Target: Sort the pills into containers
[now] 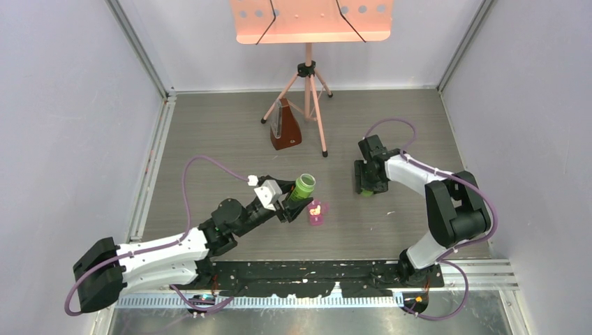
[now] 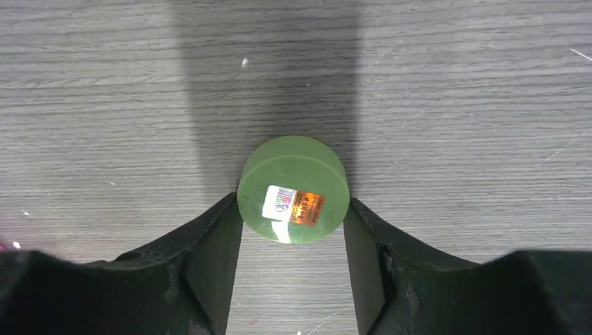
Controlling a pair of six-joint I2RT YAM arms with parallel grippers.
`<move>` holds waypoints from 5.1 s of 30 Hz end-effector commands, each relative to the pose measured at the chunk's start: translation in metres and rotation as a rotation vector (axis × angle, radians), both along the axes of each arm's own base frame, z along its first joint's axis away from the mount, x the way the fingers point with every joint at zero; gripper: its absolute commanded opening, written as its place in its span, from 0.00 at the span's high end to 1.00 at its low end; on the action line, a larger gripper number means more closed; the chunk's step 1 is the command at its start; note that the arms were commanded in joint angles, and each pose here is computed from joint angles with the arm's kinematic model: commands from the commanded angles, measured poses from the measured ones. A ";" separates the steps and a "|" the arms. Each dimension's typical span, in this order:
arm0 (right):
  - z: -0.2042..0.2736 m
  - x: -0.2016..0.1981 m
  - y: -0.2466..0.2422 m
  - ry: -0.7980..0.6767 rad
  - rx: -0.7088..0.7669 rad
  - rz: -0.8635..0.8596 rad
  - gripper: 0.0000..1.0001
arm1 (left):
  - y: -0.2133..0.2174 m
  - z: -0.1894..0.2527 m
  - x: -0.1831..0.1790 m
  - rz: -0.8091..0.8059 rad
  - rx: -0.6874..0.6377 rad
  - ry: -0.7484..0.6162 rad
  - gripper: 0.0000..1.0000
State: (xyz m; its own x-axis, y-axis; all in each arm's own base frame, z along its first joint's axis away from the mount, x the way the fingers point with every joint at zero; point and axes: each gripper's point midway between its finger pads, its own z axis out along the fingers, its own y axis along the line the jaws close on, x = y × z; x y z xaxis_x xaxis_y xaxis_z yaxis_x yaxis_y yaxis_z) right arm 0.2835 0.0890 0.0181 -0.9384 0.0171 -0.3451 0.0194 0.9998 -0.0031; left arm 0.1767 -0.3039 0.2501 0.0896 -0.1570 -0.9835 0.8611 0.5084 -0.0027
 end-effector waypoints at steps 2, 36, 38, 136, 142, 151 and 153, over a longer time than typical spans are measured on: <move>0.048 0.021 0.008 -0.148 0.049 0.047 0.48 | 0.000 0.020 -0.004 -0.039 -0.097 -0.032 1.00; 0.315 -0.103 0.173 -0.511 0.773 0.986 0.42 | 0.003 0.033 0.000 -0.237 0.125 -0.126 1.00; 0.312 -0.106 0.175 -0.498 0.767 1.003 0.42 | 0.003 0.033 -0.001 -0.241 0.126 -0.126 1.00; 0.269 -0.036 0.218 -0.407 0.602 0.362 0.01 | 0.029 -0.019 0.041 -0.110 0.381 -0.183 1.00; 0.294 -0.039 0.199 -0.498 0.568 0.472 0.03 | 0.033 -0.021 0.021 -0.181 0.384 -0.153 1.00; 0.318 -0.099 0.208 -0.477 0.631 1.003 0.01 | 0.029 -0.016 -0.002 -0.307 0.384 -0.132 1.00; 0.310 -0.101 0.204 -0.469 0.576 1.056 0.01 | 0.029 -0.013 -0.006 -0.327 0.384 -0.131 1.00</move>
State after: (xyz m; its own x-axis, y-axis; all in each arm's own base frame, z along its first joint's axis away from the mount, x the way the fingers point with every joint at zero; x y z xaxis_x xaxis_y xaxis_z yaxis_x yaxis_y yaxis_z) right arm 0.2068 0.2959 0.3184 -0.5432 -0.2652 -0.7967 -0.7621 0.5539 0.3352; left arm 0.1823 -0.2707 0.2048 0.1784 0.2361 -0.9552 0.9483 0.2176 0.2309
